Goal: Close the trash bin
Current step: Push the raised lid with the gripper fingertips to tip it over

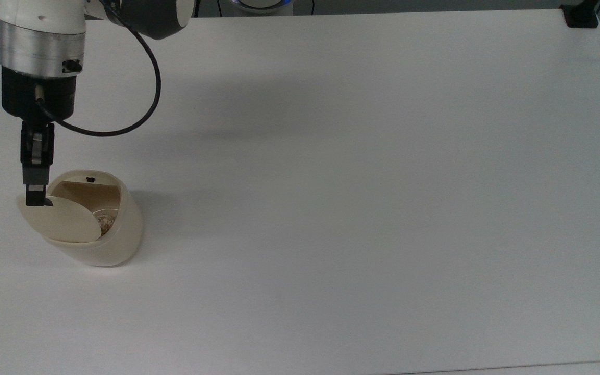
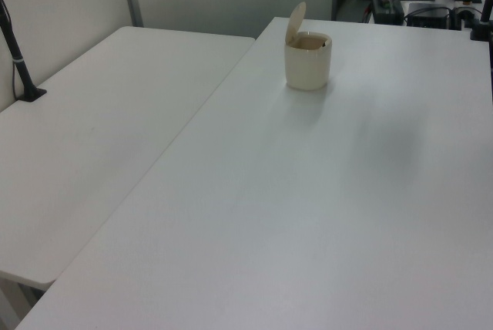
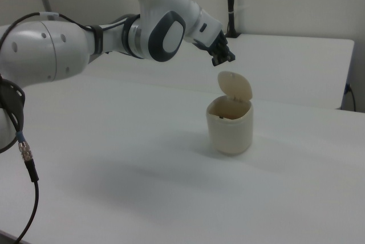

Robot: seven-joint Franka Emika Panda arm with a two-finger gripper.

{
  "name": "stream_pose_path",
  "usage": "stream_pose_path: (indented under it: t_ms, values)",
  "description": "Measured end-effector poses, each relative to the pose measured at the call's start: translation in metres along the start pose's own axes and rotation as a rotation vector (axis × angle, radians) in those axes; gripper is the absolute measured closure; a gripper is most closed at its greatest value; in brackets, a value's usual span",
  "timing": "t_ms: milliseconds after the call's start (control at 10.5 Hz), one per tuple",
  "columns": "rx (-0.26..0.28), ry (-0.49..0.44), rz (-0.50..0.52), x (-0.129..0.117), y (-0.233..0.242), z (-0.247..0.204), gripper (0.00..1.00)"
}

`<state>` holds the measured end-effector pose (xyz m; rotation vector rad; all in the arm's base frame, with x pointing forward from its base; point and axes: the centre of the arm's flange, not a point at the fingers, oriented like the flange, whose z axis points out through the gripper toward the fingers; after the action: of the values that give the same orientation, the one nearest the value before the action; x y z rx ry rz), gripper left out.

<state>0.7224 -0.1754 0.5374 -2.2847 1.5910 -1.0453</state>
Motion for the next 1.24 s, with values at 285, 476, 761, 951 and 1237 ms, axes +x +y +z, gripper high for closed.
stream_pose_path:
  t_ms: [285, 476, 761, 951, 1237]
  values:
    - [-0.018, -0.006, 0.000, -0.002, 0.007, 0.014, 0.99]
    - [-0.029, -0.011, -0.004, -0.006, 0.010, 0.023, 0.99]
    - [-0.034, -0.011, -0.003, -0.005, 0.013, 0.026, 0.99]
    - [-0.044, -0.011, -0.011, -0.002, 0.018, 0.029, 0.99]
    - [-0.055, -0.019, -0.050, -0.004, 0.024, 0.031, 0.99]
